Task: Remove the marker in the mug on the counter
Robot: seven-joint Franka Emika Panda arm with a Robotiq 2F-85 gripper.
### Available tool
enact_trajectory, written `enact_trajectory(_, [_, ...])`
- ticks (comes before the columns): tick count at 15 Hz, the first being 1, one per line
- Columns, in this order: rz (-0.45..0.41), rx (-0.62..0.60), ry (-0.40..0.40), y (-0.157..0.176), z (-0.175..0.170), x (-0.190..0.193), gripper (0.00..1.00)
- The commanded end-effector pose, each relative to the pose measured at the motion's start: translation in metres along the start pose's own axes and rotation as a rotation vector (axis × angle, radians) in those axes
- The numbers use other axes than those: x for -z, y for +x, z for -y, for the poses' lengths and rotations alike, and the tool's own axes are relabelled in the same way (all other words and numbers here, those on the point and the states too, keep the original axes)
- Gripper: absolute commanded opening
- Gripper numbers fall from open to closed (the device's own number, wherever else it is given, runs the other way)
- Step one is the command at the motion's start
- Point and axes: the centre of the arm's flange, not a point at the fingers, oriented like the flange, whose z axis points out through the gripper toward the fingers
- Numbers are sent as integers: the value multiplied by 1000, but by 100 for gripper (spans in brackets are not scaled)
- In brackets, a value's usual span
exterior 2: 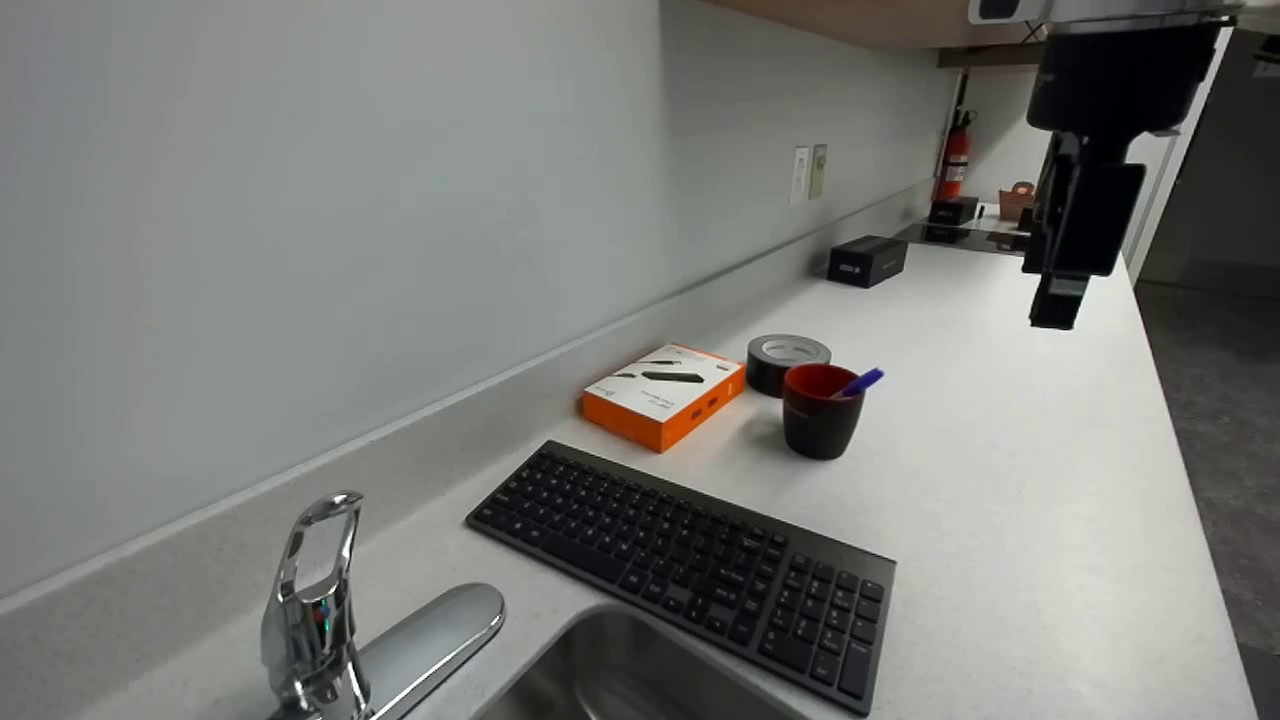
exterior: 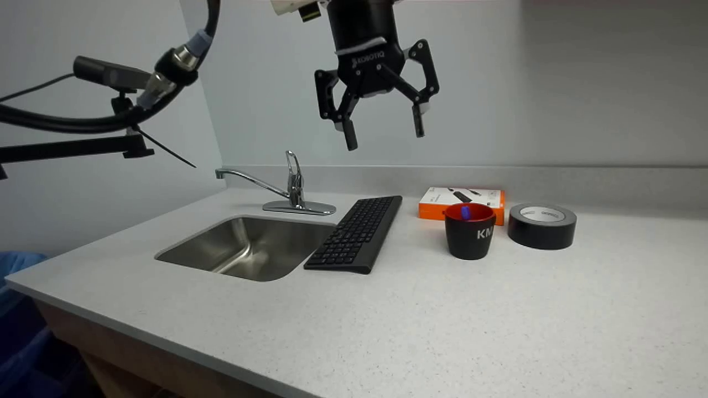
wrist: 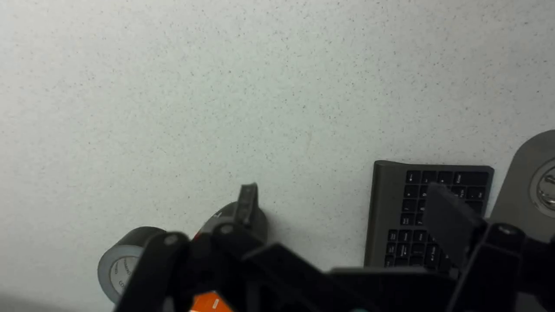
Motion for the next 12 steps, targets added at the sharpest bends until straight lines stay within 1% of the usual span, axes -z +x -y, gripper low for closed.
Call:
enact_trajectory(1, [-43,-13,-29,12,-7,-16,100])
enact_trajectory(4, [-119,-58,-60,32,-24,-43,100])
enact_trajectory(7, [-164,-114,-80,48,-50,-68,100])
enact_trajectory(9, [-174,-155,-75,55,-66,-83,100])
enact_trajectory(11, [-160,-190,-54,56,-74,-89,100])
enact_trajectory(12, [-152,-148,-50,44,-64,-87,100])
